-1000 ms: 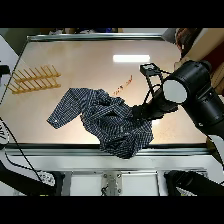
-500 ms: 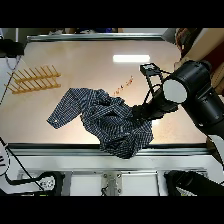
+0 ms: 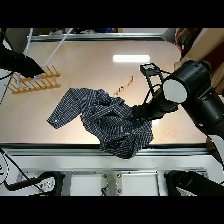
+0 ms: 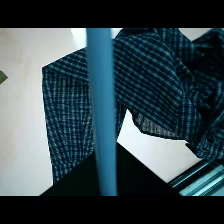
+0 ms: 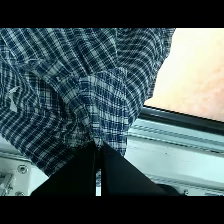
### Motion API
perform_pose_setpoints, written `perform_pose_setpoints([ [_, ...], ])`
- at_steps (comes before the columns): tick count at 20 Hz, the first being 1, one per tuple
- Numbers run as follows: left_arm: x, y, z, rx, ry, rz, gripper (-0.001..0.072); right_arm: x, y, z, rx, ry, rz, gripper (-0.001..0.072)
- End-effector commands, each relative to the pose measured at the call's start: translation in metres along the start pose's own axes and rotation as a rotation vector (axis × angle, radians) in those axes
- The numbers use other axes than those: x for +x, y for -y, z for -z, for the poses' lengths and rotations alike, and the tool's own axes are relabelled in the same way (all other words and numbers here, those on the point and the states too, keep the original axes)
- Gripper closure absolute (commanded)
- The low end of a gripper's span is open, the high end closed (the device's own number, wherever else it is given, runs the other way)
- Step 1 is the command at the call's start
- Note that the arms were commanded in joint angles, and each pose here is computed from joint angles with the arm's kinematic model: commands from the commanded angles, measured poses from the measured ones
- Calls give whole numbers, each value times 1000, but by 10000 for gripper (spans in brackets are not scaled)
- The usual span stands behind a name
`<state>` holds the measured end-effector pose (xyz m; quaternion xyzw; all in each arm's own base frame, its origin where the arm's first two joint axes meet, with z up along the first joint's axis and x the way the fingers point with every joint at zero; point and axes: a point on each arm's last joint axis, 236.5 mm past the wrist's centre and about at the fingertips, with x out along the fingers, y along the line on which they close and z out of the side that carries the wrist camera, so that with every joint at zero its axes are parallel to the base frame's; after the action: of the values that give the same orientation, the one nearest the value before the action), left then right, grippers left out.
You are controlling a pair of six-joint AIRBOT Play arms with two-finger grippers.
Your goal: Fold the clothes and pants, and hang the long-sleeved shirts on hangers.
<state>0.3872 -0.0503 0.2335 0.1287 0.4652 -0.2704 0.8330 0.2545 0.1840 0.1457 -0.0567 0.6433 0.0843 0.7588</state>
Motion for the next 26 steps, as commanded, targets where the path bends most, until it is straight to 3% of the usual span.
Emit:
perform_pose_setpoints([
  [1, -2, 15, 11, 170, -39, 64, 687, 0, 0, 0, -1, -1, 0, 689],
  [4, -3, 15, 9, 210, -9, 89, 687, 0, 0, 0, -1, -1, 0, 690],
  [10, 18, 14, 29, 196, 61, 268, 688, 2, -2, -4, -8, 8, -3, 690],
  [17, 39, 41, 79, 544, 80, 361, 688, -32, 26, -25, 49, 91, -20, 690],
  [26, 63, 77, 128, 599, 45, 473, 689, -51, 57, -36, 145, 134, -12, 690],
])
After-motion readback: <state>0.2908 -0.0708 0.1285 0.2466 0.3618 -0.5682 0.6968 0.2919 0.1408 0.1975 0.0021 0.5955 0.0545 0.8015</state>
